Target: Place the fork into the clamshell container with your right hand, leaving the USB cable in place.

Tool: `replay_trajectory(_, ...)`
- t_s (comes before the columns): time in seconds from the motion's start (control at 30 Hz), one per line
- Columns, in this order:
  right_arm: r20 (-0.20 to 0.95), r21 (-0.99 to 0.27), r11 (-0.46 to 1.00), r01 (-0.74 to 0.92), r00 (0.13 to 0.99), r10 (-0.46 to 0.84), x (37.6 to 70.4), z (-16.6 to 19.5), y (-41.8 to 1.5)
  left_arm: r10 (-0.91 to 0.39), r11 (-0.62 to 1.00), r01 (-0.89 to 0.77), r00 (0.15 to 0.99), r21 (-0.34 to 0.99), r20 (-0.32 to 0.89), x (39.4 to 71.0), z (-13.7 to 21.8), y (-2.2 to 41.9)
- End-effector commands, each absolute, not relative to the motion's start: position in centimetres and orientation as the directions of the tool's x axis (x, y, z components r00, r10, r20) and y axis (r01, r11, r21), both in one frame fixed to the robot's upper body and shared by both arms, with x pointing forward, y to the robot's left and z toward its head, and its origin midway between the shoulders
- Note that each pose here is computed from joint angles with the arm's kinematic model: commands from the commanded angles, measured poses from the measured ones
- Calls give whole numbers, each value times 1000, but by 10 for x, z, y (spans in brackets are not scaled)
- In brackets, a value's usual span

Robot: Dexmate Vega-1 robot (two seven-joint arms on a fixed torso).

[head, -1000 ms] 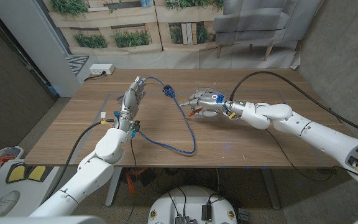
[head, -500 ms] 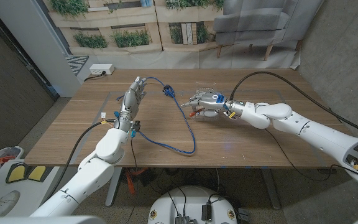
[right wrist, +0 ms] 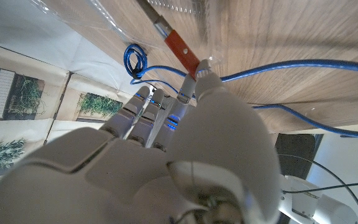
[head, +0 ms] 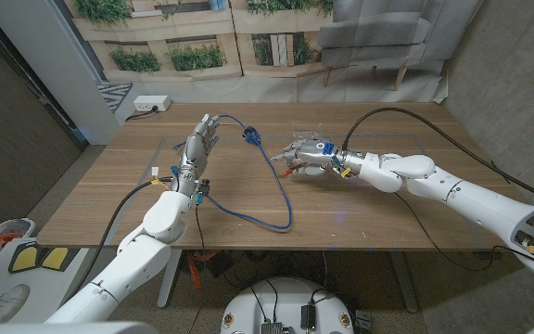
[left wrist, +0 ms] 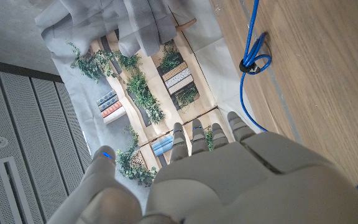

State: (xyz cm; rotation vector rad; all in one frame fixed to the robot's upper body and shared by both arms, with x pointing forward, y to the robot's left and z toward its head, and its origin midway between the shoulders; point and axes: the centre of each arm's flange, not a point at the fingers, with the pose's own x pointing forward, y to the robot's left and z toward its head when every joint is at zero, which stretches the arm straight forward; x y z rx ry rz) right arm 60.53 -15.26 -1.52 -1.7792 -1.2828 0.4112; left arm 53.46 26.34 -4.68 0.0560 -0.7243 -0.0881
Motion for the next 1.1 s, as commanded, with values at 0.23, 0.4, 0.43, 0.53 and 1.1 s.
replay_trajectory(0.23, 208, -808, -98, 581, 438, 875, 607, -18, -154, -100, 995, 64, 743, 79, 661, 536, -49, 262)
replay_trajectory(0.4, 207, -818, -95, 568, 444, 872, 607, -18, -154, -103, 995, 68, 743, 78, 662, 537, -48, 262)
replay_trajectory(0.43, 207, -818, -96, 567, 445, 871, 607, -18, -154, -103, 995, 69, 743, 78, 661, 537, -48, 262)
replay_trajectory(0.53, 203, -821, -98, 562, 448, 871, 608, -18, -153, -103, 995, 69, 744, 77, 660, 538, -49, 263)
replay_trajectory(1.1, 178, -822, -124, 556, 458, 871, 609, -14, -148, -88, 996, 63, 746, 63, 661, 535, -54, 268)
